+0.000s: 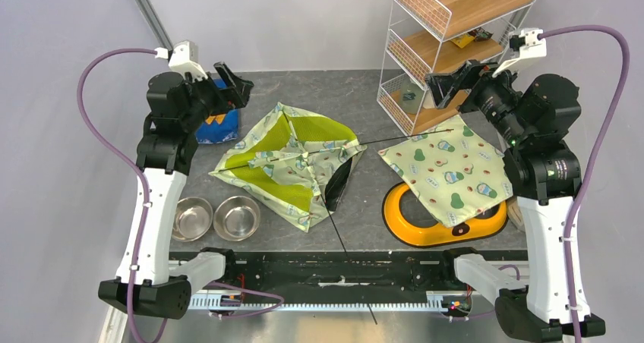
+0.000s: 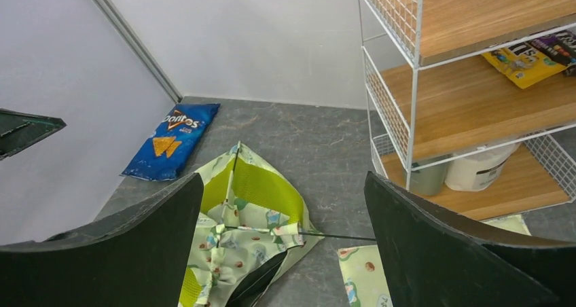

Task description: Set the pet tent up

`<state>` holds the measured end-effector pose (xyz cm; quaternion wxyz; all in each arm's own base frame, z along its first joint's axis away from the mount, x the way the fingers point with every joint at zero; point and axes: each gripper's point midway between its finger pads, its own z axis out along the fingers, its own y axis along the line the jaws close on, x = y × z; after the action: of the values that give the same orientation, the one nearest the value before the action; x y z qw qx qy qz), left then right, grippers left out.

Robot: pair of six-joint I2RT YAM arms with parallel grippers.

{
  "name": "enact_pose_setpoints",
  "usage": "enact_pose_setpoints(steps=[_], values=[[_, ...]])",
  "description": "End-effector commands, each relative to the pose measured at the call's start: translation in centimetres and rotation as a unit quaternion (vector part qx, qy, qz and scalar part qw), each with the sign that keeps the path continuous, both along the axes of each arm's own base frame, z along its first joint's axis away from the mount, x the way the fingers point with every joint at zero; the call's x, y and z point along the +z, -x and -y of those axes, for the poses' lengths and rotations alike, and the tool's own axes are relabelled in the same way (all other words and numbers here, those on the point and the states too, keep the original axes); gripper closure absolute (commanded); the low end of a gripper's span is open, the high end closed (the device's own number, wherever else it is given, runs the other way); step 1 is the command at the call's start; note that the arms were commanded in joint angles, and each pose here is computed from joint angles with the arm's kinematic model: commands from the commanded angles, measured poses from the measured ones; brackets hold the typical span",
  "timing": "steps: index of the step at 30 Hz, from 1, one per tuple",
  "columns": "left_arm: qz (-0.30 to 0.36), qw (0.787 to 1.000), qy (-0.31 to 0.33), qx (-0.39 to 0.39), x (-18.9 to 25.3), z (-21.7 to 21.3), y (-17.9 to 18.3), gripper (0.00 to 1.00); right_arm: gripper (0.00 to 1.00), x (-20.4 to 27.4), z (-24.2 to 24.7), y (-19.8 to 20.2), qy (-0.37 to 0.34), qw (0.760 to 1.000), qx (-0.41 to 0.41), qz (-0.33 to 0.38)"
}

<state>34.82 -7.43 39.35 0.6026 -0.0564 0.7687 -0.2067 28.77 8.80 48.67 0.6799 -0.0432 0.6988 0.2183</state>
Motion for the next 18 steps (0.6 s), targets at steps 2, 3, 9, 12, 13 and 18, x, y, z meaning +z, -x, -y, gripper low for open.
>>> enact_pose_setpoints(steps=[2,3,9,12,13,18], values=[[0.018,1.000,0.009,-0.012,0.9,0.3,1.4,0.06,0.04,-1.4,-1.4,0.2,-0.013,0.999,0.038,-0.032],[0.018,1.000,0.007,-0.014,0.8,0.4,1.6,0.06,0.04,-1.9,-1.8,0.4,-0.014,0.998,0.052,-0.040],[0.005,1.000,0.005,-0.025,-0.5,0.7,2.0,0.06,0.05,-4.5,-4.9,1.7,-0.030,0.987,0.136,-0.083],[-0.009,0.999,0.011,-0.030,-1.5,0.9,1.9,0.06,0.06,-6.5,-6.6,2.2,-0.026,0.982,0.150,-0.109],[-0.014,0.999,0.014,-0.034,-1.8,1.1,1.9,0.06,0.06,-7.4,-7.4,2.4,-0.020,0.980,0.156,-0.120],[-0.040,0.997,0.032,-0.060,-3.8,2.2,2.2,0.06,0.09,-12.8,-12.1,3.3,0.008,0.966,0.181,-0.186]])
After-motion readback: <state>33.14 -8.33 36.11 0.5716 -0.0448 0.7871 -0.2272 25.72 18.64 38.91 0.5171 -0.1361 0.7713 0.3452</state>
